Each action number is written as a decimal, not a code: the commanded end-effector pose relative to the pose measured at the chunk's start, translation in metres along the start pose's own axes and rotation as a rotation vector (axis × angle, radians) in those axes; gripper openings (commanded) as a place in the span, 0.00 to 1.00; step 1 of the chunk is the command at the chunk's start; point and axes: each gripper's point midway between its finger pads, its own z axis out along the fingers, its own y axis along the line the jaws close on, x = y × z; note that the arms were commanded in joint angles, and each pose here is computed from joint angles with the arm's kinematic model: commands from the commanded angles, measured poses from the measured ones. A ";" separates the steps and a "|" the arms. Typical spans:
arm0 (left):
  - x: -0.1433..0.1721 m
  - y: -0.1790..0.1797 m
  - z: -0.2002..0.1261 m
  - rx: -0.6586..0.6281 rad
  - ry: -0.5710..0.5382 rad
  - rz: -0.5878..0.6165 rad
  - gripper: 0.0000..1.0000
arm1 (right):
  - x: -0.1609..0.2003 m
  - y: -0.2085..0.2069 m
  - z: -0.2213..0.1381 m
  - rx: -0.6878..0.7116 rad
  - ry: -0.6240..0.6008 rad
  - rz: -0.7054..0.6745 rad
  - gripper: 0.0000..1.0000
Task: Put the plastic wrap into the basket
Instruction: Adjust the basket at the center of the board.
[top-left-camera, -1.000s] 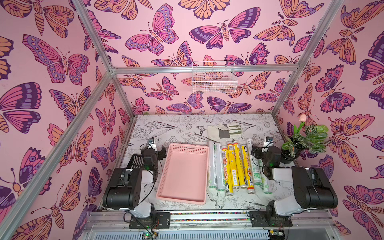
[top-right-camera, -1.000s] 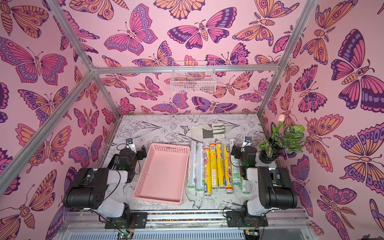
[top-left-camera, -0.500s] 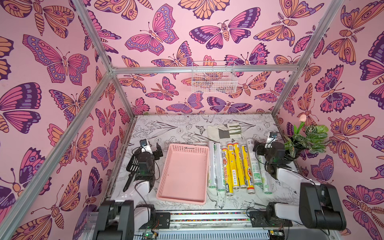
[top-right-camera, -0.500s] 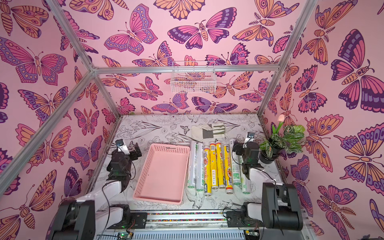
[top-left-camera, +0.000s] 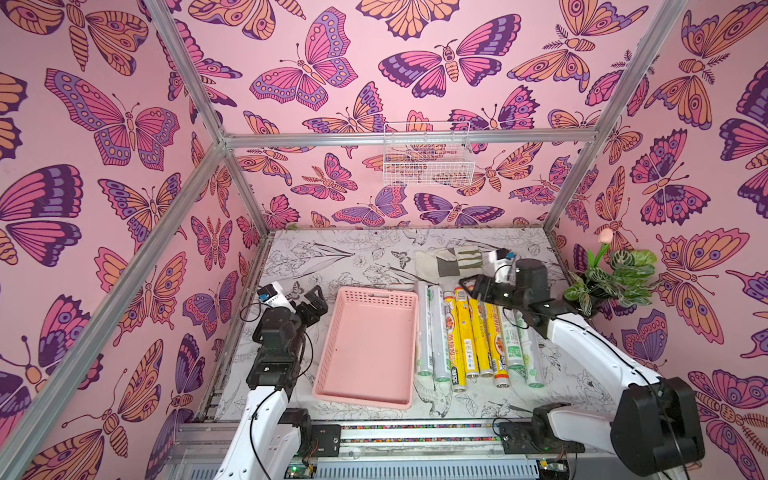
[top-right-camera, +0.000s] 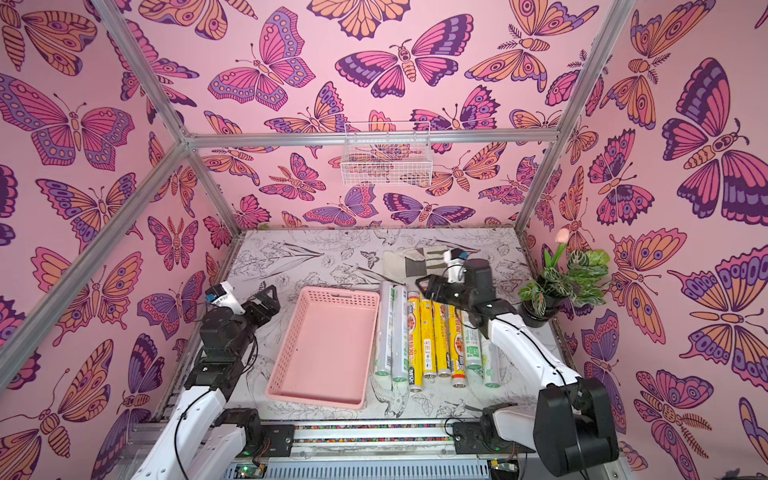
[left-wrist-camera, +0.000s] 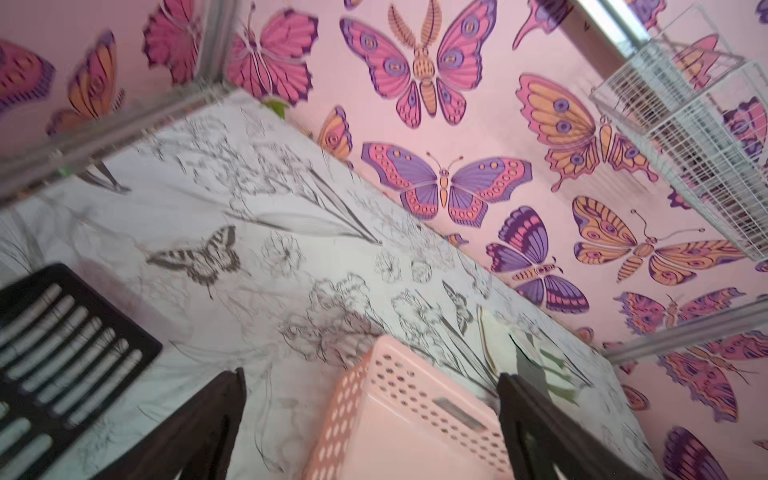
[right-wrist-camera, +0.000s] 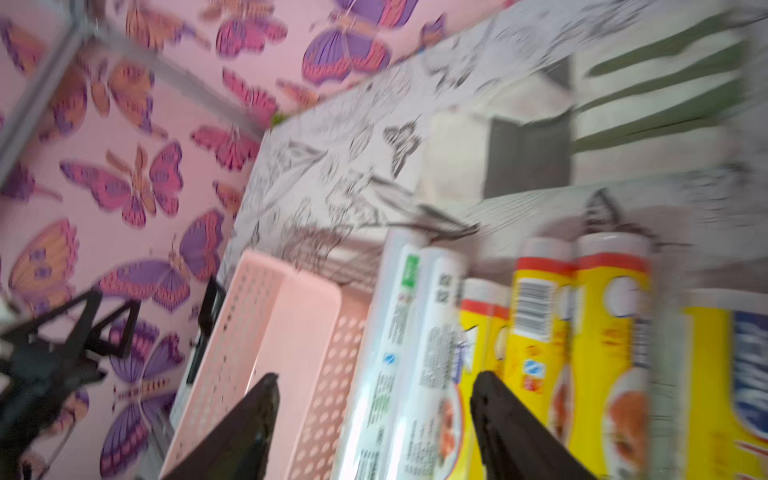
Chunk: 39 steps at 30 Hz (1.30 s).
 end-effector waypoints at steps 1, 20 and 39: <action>0.063 0.002 -0.002 0.024 0.316 -0.118 1.00 | 0.050 0.020 0.017 0.084 0.209 -0.092 0.71; 0.118 0.004 0.012 0.007 0.617 -0.242 1.00 | 0.097 0.059 0.120 0.155 0.382 -0.086 0.59; 0.085 0.028 0.043 -0.176 0.466 -0.185 1.00 | 0.013 0.030 0.116 0.442 0.236 -0.157 0.63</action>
